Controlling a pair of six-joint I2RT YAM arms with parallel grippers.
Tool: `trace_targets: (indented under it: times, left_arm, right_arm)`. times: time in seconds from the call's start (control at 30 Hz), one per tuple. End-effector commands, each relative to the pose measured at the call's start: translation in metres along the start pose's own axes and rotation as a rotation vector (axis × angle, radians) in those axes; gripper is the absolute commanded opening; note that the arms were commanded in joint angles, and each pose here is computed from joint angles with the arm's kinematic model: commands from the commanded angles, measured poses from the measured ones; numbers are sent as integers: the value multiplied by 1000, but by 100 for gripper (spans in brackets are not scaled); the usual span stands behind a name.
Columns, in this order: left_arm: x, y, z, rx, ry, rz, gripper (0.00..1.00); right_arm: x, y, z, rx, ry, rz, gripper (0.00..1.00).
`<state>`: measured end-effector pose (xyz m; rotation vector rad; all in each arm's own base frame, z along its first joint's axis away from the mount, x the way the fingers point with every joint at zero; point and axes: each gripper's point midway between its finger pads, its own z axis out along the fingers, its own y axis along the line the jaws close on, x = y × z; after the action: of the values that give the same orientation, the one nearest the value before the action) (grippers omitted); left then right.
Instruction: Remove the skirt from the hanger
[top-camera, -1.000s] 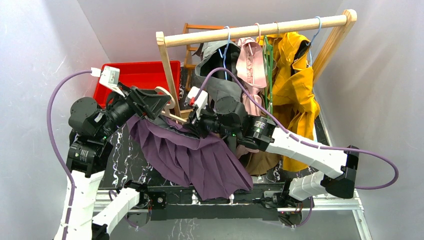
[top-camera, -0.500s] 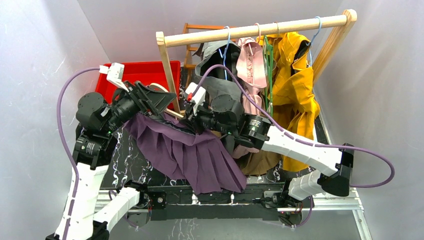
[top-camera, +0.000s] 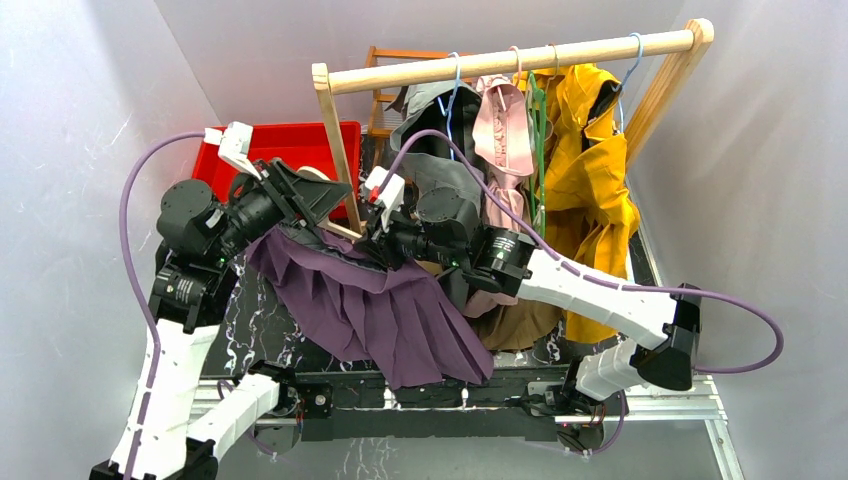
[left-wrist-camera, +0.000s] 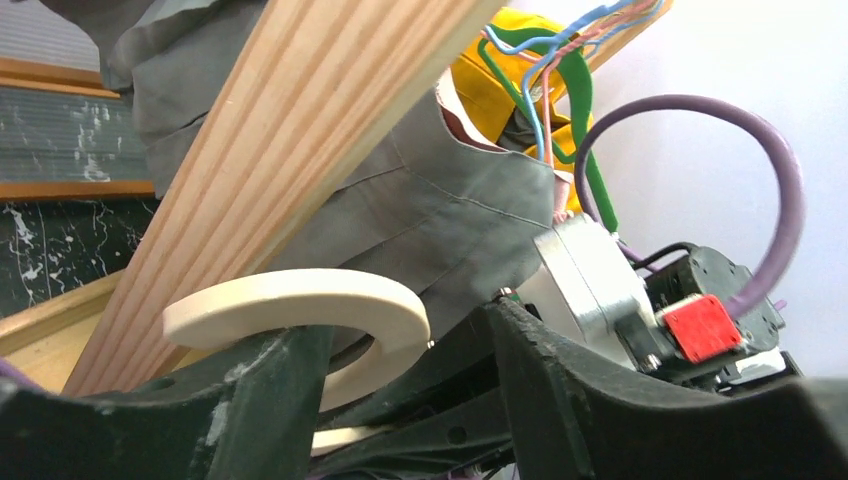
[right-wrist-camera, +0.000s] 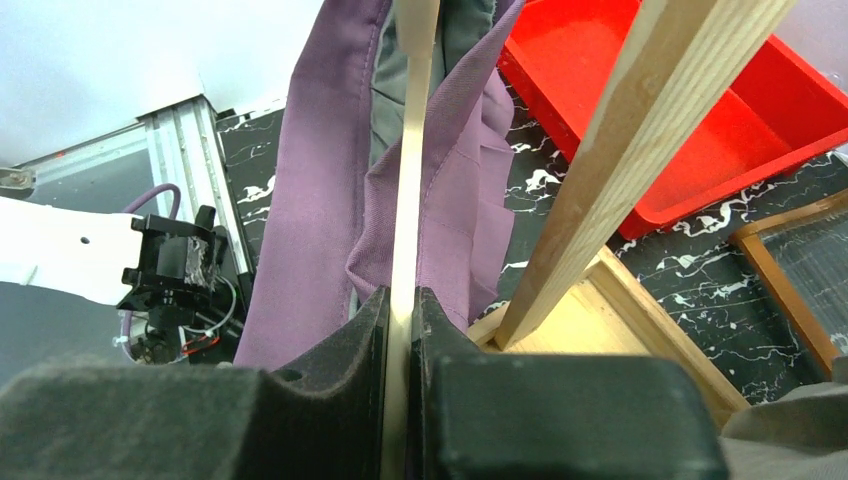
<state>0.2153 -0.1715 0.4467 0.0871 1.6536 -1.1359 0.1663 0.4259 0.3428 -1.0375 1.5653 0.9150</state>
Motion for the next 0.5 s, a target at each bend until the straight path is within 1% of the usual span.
trace_targets:
  times: [0.0, 0.07, 0.1, 0.13, 0.2, 0.23, 0.27, 0.33, 0.37, 0.47]
  left_arm:
    - [-12, -10, 4, 26, -22, -7, 54]
    - [-15, -13, 5, 40, -29, -3, 44]
    - [-17, -15, 5, 50, -31, 1, 39]
    - [-18, -16, 5, 50, -34, 5, 33]
    - [-18, -14, 4, 35, -37, 9, 20]
    - [-18, -12, 4, 26, -40, 7, 14]
    - [-19, -11, 4, 17, -44, 5, 10]
    - [-20, -10, 4, 12, -46, 4, 6]
    - [-20, -10, 4, 11, -47, 4, 1]
    - [-21, -12, 3, 13, -50, 4, 0]
  right_arm:
    - [-91, 18, -12, -86, -278, -25, 0]
    - [-85, 16, -8, -78, -261, -22, 0]
    - [-82, 14, -7, -68, -251, -18, 2]
    - [-78, 12, -5, -55, -242, -13, 7]
    - [-74, 7, -3, -24, -228, 0, 11]
    - [-72, 5, -3, -11, -222, 11, 12]
    - [-72, 2, -3, 4, -219, 23, 16]
    - [-72, -1, -2, 26, -219, 46, 32]
    - [-73, -2, -2, 32, -221, 55, 41]
    - [-77, -8, 5, 67, -218, 76, 59]
